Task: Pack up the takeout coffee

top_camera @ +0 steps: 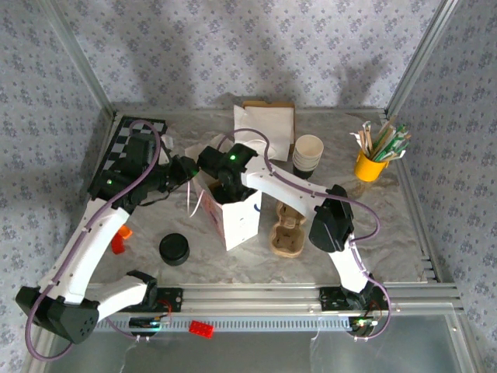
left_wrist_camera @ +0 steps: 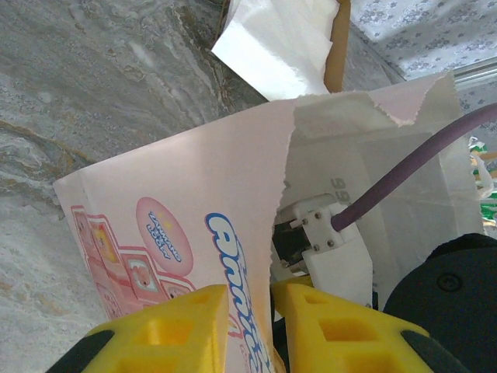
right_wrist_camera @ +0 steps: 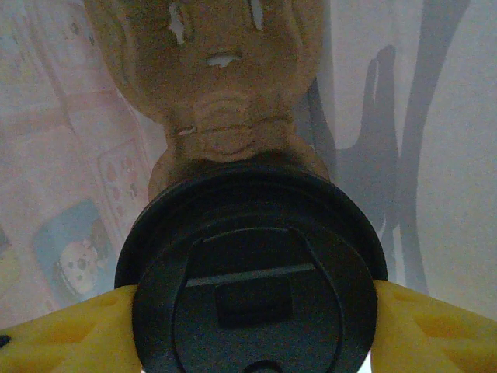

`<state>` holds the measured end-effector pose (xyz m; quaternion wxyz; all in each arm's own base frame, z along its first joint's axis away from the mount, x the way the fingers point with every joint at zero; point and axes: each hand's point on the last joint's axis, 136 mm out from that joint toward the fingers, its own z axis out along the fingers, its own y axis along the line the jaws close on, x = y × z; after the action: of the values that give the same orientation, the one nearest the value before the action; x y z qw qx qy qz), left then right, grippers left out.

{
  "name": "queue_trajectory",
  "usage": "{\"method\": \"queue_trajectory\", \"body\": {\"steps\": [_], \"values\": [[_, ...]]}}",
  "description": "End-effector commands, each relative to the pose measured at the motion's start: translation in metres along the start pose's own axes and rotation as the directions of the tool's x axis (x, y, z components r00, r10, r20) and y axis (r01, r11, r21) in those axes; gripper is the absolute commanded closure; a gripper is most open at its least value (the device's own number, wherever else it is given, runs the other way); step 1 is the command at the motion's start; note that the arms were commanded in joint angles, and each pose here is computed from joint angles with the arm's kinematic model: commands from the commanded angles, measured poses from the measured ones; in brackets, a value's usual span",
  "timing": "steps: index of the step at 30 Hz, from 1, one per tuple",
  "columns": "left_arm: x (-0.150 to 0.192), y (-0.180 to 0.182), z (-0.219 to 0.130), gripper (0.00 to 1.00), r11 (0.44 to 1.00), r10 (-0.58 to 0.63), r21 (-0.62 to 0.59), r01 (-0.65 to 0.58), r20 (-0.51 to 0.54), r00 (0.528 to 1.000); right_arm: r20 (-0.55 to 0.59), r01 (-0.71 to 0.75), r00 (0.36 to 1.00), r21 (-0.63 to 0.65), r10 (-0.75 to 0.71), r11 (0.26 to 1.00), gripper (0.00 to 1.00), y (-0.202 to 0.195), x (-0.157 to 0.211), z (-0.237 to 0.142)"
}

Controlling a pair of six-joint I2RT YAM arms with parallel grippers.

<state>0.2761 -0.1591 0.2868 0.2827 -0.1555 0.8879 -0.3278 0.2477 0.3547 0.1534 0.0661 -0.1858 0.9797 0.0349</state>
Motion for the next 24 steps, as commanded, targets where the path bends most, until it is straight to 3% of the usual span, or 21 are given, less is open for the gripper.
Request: {"method": "queue_trajectory", "body": {"steps": [1, 13, 24], "values": [[-0.008, -0.022, -0.016, 0.73, 0.997, 0.039, 0.069, -0.041, 0.031, 0.999, -0.019, 0.003, 1.0, 0.033, -0.002, 0.999, 0.35, -0.01, 0.004, 0.01], [-0.015, -0.032, -0.029, 0.68, 0.994, 0.044, 0.096, -0.051, 0.067, 0.997, -0.014, -0.008, 1.0, 0.041, 0.009, 0.999, 0.35, -0.014, 0.007, 0.014], [-0.024, -0.019, -0.044, 0.66, 0.998, 0.042, 0.046, -0.048, 0.122, 0.992, -0.007, -0.01, 1.0, 0.045, 0.01, 0.999, 0.35, -0.015, 0.008, 0.018]]}}
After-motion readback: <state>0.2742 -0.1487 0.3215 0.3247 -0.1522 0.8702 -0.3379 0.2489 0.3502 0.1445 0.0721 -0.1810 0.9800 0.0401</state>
